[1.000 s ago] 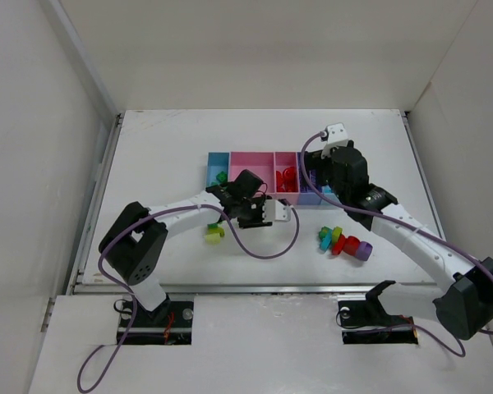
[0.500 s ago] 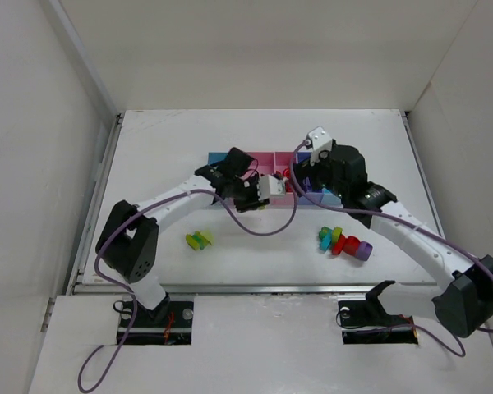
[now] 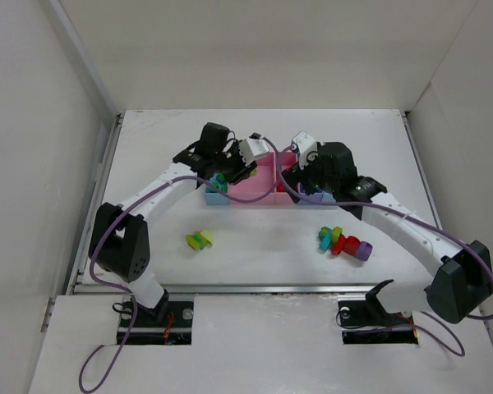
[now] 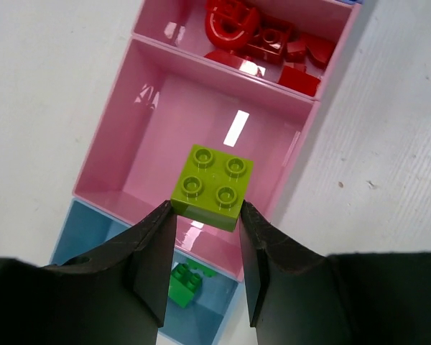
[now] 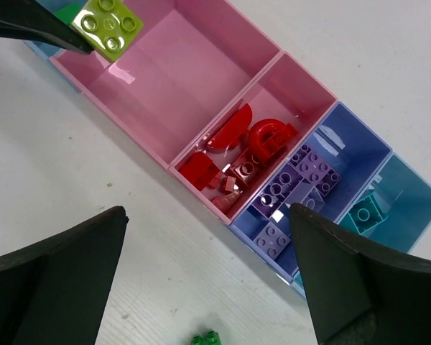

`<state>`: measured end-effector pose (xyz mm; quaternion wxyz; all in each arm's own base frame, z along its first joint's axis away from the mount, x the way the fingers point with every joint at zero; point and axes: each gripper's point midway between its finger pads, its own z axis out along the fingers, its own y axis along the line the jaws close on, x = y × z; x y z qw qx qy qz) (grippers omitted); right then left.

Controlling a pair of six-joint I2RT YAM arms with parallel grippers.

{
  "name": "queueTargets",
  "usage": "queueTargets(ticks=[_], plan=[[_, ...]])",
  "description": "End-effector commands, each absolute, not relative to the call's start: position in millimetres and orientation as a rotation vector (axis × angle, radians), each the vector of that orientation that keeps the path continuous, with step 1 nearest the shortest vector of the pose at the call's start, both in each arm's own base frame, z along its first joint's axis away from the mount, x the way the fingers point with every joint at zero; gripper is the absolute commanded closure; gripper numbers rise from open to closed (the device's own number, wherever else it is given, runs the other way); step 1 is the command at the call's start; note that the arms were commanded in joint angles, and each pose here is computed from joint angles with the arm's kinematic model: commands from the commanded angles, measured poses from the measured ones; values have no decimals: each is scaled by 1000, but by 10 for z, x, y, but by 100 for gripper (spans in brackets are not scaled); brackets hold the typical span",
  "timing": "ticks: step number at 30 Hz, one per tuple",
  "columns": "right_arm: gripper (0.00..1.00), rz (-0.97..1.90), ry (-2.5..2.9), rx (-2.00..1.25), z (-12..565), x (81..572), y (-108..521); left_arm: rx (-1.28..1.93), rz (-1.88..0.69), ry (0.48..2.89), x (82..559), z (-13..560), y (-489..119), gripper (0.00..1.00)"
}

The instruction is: Sort the legos into containers by color

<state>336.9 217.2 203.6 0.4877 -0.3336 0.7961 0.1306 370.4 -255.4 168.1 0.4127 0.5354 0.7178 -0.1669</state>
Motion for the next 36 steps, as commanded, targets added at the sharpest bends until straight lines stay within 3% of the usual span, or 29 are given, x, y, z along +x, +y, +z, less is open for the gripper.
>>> queueTargets(ticks=[1, 21, 30, 36], plan=[[0, 306, 1882, -772, 2253, 3483, 2225, 1240, -375, 1816, 3857, 1694, -2535, 100], [0, 219, 1862, -400, 2678, 4308, 1577, 1246, -279, 1840, 3976, 1668, -2406, 100], [0, 235, 1628, -392, 3247, 4707, 1577, 1254, -227, 1740, 4047, 1777, -2407, 100], [0, 243, 1573, -390, 3330, 5051, 1698, 1297, -219, 1703, 4071, 1712, -2401, 100]])
